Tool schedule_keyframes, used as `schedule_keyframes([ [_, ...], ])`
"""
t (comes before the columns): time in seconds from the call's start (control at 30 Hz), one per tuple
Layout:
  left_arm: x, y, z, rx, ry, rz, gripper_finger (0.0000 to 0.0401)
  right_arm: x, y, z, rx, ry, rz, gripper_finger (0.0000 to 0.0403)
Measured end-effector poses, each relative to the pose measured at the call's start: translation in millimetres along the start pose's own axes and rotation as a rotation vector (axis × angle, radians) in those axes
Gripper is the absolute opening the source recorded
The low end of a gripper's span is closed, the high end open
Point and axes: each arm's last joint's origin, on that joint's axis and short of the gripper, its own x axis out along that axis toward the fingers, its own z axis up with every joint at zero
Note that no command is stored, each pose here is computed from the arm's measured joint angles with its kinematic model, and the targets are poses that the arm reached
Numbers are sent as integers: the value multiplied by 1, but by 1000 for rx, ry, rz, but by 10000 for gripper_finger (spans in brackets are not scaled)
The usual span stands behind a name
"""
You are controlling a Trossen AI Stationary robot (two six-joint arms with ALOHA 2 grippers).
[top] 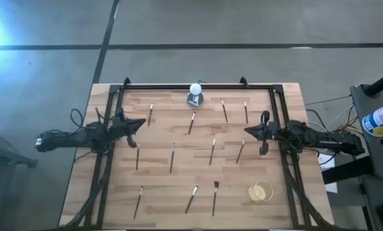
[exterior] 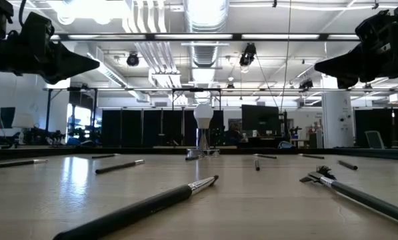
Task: Pick & Place Makeup Supplies
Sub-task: Put the silver makeup brush into the gold makeup holder
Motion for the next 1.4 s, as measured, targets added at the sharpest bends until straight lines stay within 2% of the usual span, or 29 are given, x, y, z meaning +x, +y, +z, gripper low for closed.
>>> schedule_keyframes([
  [0.13, 0, 0, 0, 0, 0, 0, 0, 0, 0, 7, 21, -70, 1, 8],
  [0.27, 0, 0, 0, 0, 0, 0, 0, -3, 0, 23, 177, -240, 16, 9],
  [0.37, 0, 0, 0, 0, 0, 0, 0, -6, -1, 36, 209, -373, 32, 8],
  [0.5, 0, 0, 0, 0, 0, 0, 0, -4, -1, 42, 295, -424, 28, 8],
  [0.67, 0, 0, 0, 0, 0, 0, 0, 13, -4, 38, 445, -231, -180, 8],
  [0.83, 0, 0, 0, 0, 0, 0, 0, 33, 4, 40, 593, -49, -228, 8],
  [1.1, 0, 0, 0, 0, 0, 0, 0, 60, 33, 48, 734, 273, -473, 8],
  [1.4, 0, 0, 0, 0, -1, 0, 0, 79, 64, 48, 888, 587, -822, 11],
])
